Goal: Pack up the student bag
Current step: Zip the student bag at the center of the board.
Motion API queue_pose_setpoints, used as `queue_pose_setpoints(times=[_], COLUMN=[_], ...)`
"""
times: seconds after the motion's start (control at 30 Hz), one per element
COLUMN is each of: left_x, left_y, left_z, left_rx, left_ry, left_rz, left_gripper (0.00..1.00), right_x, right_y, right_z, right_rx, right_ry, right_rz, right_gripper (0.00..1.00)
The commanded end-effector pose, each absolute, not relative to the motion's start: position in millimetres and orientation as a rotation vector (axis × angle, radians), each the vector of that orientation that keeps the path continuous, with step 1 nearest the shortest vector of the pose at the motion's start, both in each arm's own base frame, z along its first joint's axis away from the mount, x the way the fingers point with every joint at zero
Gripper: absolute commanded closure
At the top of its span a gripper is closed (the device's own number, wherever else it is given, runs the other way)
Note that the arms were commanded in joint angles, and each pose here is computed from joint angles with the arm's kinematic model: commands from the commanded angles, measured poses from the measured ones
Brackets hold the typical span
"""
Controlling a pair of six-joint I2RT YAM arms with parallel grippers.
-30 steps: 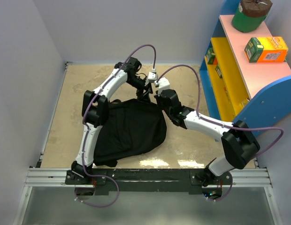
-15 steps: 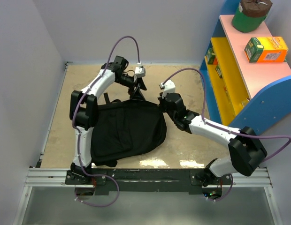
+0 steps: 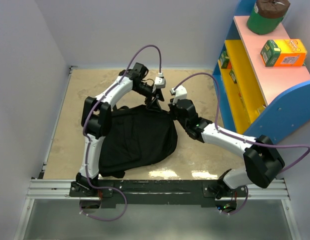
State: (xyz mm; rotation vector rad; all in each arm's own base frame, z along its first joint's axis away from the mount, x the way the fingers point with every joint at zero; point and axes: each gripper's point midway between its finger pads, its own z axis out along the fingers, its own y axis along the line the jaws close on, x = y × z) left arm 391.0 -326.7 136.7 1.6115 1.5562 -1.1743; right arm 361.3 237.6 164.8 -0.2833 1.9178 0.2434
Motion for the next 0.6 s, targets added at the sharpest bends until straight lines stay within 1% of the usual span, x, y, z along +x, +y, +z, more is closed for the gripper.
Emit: queue_pose_setpoints(times=[0.0,0.03,0.07,0.13,0.23,0.33,0.37,0.43,0.57], left_x=[397.9,402.2,404.7,407.0,406.5,412.0,414.3,420.4,438.1], left_y=[-321.7,-319.7,-319.3,-319.5,-323.3,-324.8,-325.6,-324.7,-311.3], left_z=[125.9,121.6,118.5,118.4,120.7,121.9,121.0,127.1,132.7], left_rx=[1.663,1.668,1.664,1.657,1.659,1.658,1.652,1.643,1.595], left_ry=[1.555,1.579,1.594,1.607,1.592,1.596,1.606,1.612,1.651], left_rz=[-1.137,-1.103,-1.092,-1.085,-1.086,-1.055,-1.047,-1.021,-0.956], left_gripper=[0.26,0.28,0.33,0.36,0.47,0.65,0.75,0.83,0.92], right_x=[367.5,367.9,368.2,368.4,368.8,368.7,368.3,367.4,363.7], right_y=[237.7,238.0,238.1,238.3,237.8,236.5,235.7,231.2,224.5], right_z=[196.1,196.5,197.2,197.0,195.8,195.0,192.7,187.8,180.4], right_rx=[-0.216,-0.217,-0.218,-0.218,-0.220,-0.227,-0.227,-0.223,-0.221], right_ry=[1.828,1.827,1.825,1.826,1.828,1.830,1.833,1.841,1.856], right_rz=[0.281,0.281,0.280,0.279,0.273,0.265,0.258,0.238,0.210], right_gripper=[1.00,1.00,1.00,1.00,1.00,1.00,1.00,1.00,1.00])
